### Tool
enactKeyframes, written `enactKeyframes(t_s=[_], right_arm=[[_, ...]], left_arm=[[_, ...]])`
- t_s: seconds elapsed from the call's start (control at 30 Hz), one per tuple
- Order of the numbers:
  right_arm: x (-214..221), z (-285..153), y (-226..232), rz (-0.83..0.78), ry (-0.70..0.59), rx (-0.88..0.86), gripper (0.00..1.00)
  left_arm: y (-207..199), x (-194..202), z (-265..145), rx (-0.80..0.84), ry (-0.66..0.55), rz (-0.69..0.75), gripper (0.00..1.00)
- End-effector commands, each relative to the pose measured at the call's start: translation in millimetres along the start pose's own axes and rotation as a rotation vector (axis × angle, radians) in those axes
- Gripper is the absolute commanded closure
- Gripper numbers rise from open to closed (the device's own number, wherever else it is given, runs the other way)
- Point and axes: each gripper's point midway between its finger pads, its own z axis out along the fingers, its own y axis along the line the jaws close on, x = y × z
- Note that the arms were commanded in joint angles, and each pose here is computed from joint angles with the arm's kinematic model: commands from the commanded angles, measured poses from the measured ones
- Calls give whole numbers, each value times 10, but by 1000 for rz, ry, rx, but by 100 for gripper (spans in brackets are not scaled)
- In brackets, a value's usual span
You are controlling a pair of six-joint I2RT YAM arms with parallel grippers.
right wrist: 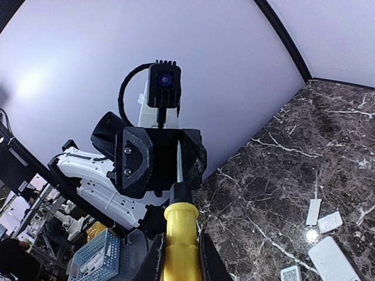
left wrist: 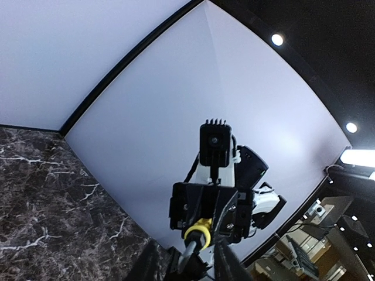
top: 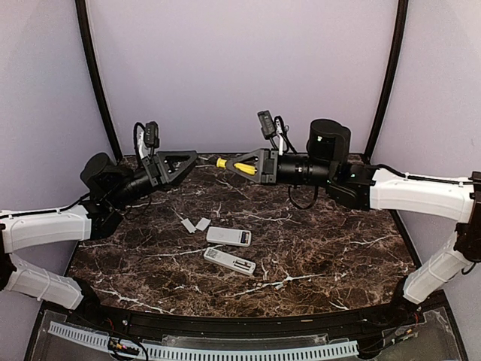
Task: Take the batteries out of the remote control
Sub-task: Pass from the left arm to the right, then adjust the remote control without the battery cover at the center of the board.
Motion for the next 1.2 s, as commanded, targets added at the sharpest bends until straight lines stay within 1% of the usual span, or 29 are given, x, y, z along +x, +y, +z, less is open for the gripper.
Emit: enactKeyframes(t_s=[0.0,0.03,0.07,0.1,0.13,0.17,0.2,0.33,0.43,0.57,0.73,1.0,1.17], right_arm=[[-110,-128,-7,-47,-38,84,100],[-67,-171,-91,-48,-17,137,100],[-37,-223,-175,-49,-3,190,100],[-23,-285,-252,-57,6,239,100],[7,-357,-358,-57,19,303,100],[54,-432,-448,-54,37,358,100],[92,-512,-528,-50,54,407,100],[342,-790,-907,-10,144,602,100],[567,-908,-1135,25,208,698,100],[749,-944,-1340,66,243,749,100],[813,-974,-1535,104,252,783,100],[772,-1013,-1583,106,239,797,100],[751,-1028,-1570,110,230,797,100]], left_arm=[[88,63,-16,-80,42,58,50],[244,127,-50,-157,66,40,39],[277,131,-83,-191,72,75,35],[489,218,-152,-297,108,70,31],[685,309,-252,-403,140,45,30],[749,331,-288,-443,156,56,29],[915,437,-391,-530,193,27,28],[1252,715,-592,-679,278,-58,28],[1524,965,-697,-763,337,-146,28],[1721,1188,-679,-785,395,-225,29],[1803,1344,-583,-768,453,-287,30],[1913,1677,-592,-774,526,-405,30],[1998,1810,-612,-820,573,-429,30]])
